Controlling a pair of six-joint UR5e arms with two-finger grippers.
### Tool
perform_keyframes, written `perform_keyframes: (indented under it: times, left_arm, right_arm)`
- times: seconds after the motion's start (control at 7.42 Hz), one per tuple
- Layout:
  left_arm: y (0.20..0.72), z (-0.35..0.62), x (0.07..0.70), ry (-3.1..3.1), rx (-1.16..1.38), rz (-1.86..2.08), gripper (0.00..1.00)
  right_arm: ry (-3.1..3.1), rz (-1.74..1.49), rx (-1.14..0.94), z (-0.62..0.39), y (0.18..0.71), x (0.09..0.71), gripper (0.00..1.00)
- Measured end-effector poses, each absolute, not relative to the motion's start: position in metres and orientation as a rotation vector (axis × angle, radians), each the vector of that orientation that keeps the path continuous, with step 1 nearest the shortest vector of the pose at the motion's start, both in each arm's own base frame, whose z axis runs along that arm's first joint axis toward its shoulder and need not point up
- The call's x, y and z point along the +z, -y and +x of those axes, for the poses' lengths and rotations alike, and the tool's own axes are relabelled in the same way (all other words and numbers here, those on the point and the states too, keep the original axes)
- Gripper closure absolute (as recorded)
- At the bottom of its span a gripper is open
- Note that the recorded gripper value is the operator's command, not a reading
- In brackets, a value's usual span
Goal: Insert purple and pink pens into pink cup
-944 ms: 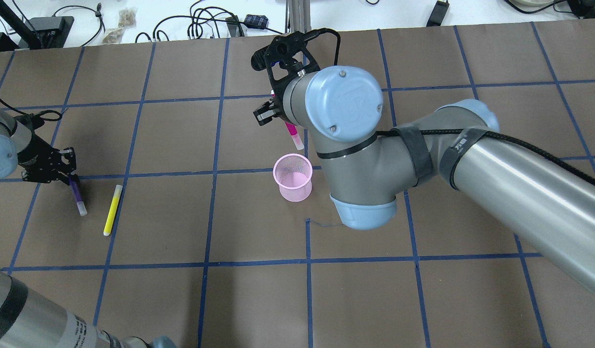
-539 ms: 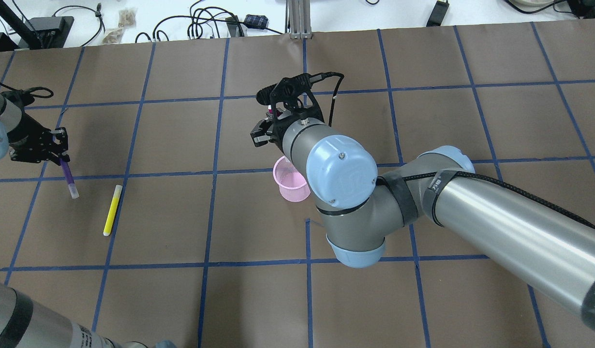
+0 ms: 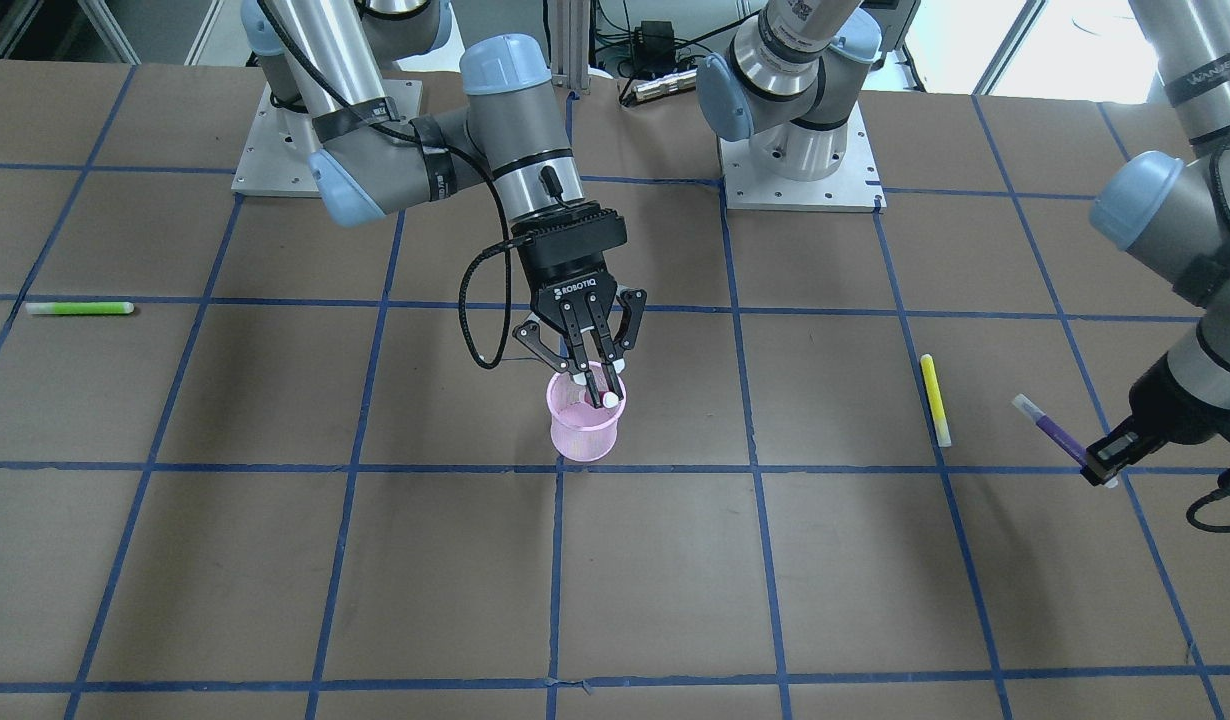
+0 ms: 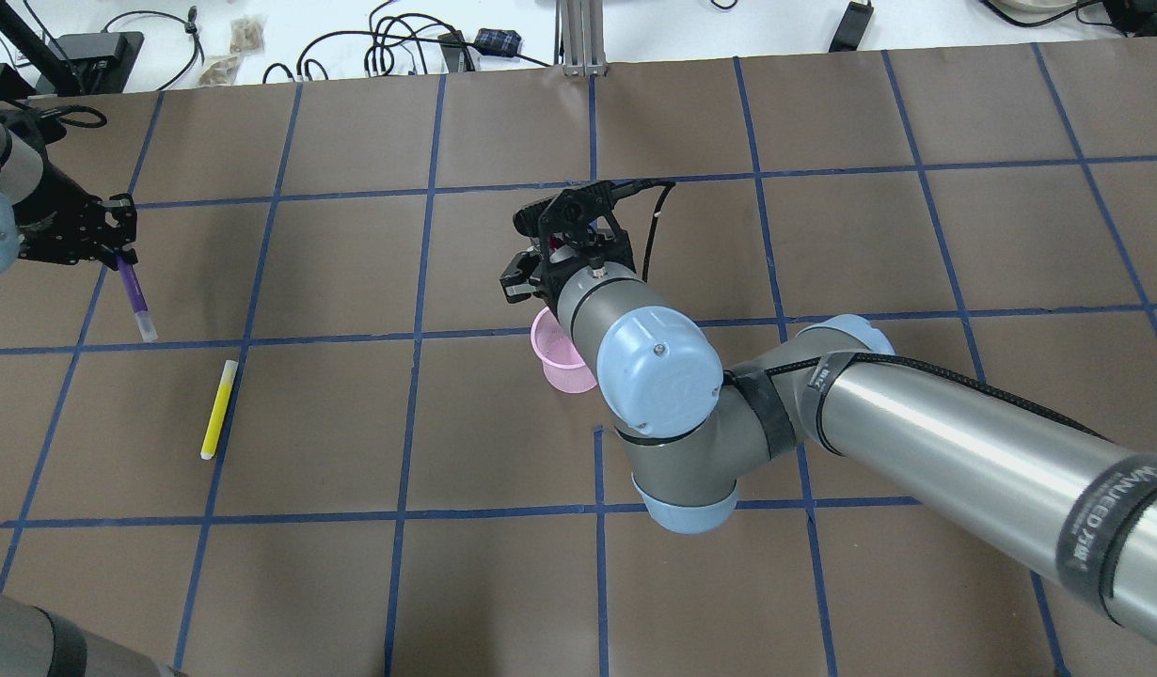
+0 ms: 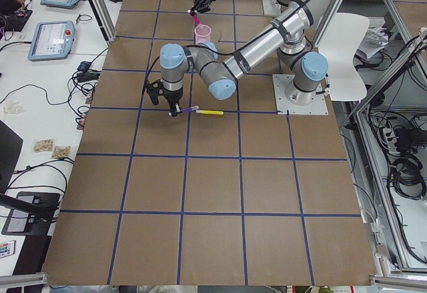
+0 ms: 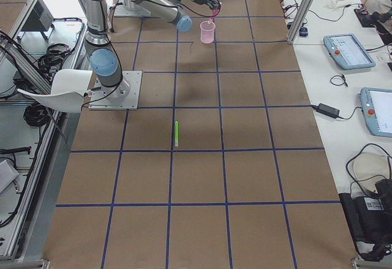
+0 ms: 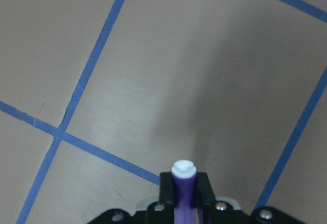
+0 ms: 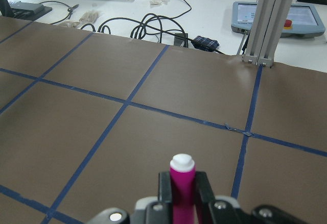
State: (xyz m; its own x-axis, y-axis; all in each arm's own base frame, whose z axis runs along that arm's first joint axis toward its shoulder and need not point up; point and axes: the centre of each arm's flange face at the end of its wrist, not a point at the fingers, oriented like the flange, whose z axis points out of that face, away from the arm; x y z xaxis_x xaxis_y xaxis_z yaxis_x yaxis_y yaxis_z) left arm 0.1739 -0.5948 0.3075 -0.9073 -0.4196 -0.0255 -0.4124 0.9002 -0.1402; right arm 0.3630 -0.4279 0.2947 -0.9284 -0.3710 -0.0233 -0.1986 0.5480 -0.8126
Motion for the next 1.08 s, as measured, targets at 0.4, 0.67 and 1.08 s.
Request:
perform_keyframes:
  times: [0.4,0.67,1.08]
  left_arm:
    - [0.603,0.13,0.321,-3.008,-0.252,-0.659,1.0]
    - [0.605,0.111,0.329,-3.014,-0.277,-0.635,1.0]
    - [0.612,0.042,0.357,-3.011,-0.38,-0.701,1.0]
  right_arm:
    - [-2.596,-0.442,-1.297,0.364,0.427,0.277,0.0]
    - [-2.607,-0.438,-1.271,0.362,0.425,0.276,0.0]
    - [-2.759,-0.409,-1.145,0.33,0.462,0.309,0.0]
